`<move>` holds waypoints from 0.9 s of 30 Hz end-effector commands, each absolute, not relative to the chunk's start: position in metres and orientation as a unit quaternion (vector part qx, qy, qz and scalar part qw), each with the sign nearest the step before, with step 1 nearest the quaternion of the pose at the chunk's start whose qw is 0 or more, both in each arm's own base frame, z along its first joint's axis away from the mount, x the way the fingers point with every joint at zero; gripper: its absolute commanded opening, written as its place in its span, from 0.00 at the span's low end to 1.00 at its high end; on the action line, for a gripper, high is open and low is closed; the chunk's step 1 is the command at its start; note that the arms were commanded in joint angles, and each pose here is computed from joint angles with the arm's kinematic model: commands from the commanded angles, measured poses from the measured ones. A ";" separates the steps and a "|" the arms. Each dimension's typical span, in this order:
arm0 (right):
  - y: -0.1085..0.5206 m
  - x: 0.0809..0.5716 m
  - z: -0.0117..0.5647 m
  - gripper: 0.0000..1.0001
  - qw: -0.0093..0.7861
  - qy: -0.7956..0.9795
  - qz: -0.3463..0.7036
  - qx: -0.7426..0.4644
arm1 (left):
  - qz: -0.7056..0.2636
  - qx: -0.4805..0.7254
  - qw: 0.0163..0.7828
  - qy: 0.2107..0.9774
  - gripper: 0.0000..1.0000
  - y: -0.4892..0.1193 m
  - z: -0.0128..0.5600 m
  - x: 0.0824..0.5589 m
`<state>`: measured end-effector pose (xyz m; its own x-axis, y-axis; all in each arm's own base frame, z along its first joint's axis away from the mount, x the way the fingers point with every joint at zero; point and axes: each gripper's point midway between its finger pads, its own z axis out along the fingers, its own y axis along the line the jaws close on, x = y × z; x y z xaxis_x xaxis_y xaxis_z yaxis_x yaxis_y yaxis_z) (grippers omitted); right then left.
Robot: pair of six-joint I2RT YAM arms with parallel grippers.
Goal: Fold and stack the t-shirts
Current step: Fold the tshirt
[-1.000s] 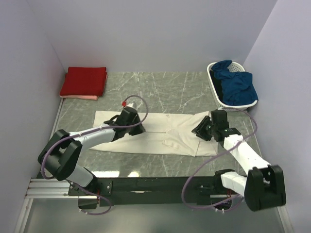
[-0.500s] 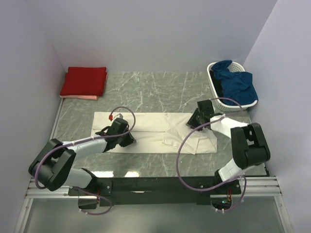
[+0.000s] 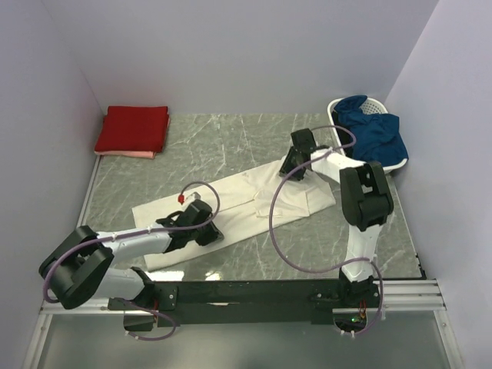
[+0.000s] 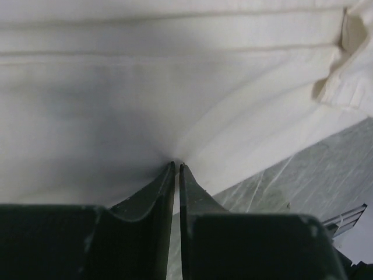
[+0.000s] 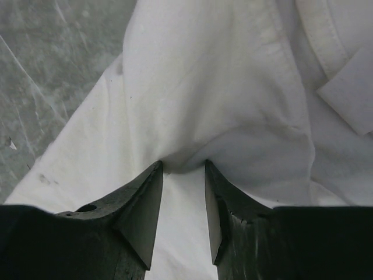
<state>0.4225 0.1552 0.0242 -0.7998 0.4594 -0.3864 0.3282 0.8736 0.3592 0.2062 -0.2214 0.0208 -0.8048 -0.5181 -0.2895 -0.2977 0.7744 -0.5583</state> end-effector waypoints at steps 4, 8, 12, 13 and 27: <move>0.158 0.447 0.015 0.42 0.202 0.963 0.086 0.160 | -0.258 -0.194 0.168 0.932 0.14 -0.263 0.016 0.184; 0.166 0.466 0.006 0.42 0.193 0.967 0.086 0.140 | -0.284 -0.164 0.162 0.931 0.14 -0.296 0.027 0.186; 0.184 0.486 0.012 0.43 0.197 0.967 0.113 0.112 | -0.287 -0.135 0.172 0.933 0.19 -0.310 0.036 0.192; 0.189 0.496 0.025 0.44 0.209 0.965 0.120 0.101 | -0.287 -0.127 0.179 0.932 0.22 -0.312 0.041 0.196; 0.089 0.473 0.257 0.64 0.401 0.865 0.221 0.206 | -0.267 0.083 0.418 0.864 0.70 -0.343 0.183 0.329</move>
<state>0.4867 0.1395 0.1636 -0.7650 0.3856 -0.5158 0.1668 0.8922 0.4196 0.2926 -0.3385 0.1599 -0.7489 -0.2312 -0.6210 0.1846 0.8273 -0.5306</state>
